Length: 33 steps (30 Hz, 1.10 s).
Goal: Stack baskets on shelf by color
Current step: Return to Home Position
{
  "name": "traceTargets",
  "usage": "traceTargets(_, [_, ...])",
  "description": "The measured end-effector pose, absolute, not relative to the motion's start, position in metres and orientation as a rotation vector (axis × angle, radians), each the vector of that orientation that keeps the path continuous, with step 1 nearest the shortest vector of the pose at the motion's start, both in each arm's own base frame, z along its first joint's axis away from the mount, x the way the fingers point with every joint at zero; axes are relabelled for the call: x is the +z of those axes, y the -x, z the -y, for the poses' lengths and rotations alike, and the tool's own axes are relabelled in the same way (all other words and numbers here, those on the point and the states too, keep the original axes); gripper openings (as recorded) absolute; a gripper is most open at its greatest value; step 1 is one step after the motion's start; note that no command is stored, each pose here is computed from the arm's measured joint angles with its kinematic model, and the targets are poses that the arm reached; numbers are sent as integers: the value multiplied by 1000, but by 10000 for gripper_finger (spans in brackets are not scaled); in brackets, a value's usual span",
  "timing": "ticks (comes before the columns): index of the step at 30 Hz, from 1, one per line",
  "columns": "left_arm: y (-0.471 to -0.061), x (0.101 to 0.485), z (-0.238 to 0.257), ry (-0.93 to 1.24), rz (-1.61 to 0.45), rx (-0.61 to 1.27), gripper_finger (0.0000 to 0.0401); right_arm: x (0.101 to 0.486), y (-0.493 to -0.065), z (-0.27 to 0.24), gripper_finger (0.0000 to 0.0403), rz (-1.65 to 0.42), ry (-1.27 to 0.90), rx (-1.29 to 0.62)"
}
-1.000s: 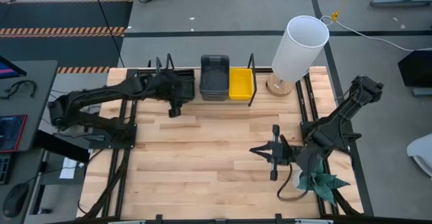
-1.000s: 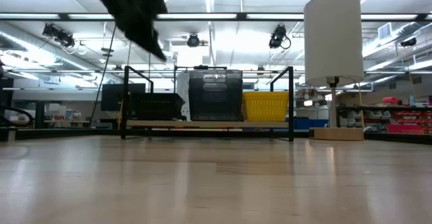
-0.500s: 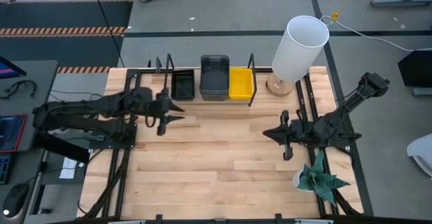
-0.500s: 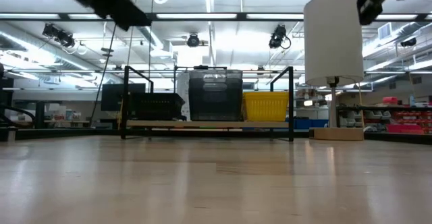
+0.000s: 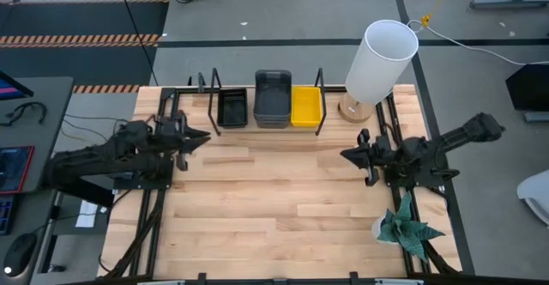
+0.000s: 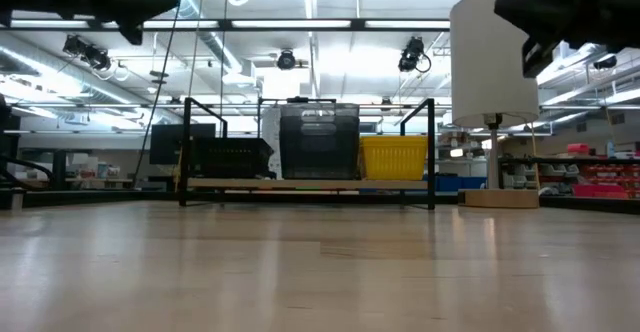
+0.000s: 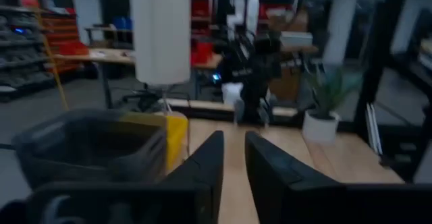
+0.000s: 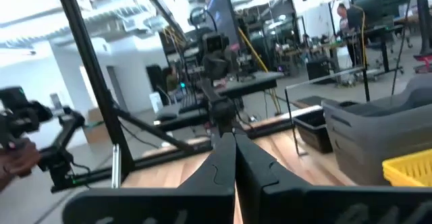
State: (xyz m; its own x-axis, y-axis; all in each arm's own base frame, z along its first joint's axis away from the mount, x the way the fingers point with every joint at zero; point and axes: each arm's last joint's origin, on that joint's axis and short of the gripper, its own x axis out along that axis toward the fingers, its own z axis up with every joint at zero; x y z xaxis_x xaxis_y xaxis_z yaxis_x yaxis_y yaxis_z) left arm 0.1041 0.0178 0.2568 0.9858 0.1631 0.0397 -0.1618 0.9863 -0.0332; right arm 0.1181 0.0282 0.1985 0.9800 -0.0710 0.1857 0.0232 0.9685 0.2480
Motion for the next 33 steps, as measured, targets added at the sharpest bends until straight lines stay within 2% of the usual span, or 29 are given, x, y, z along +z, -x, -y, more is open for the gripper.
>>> traceTargets(8, [-83,233,-17,62,55,186,6,202,-113,-11,1,273,-219,-28])
traceTargets(14, [-81,213,-17,60,67,184,17,204,-109,-7,7,289,-166,-11])
traceTargets(21, [-89,190,-18,56,35,184,4,185,-112,-4,10,96,-149,-120])
traceTargets(25, [-92,180,-18,66,25,174,9,182,-113,-3,11,76,-205,-174])
traceTargets(29, [-96,173,-15,85,84,58,7,183,-113,-3,12,93,-274,-174])
traceTargets(33, [-96,176,-8,50,99,-83,6,183,-113,-3,12,90,-254,-173])
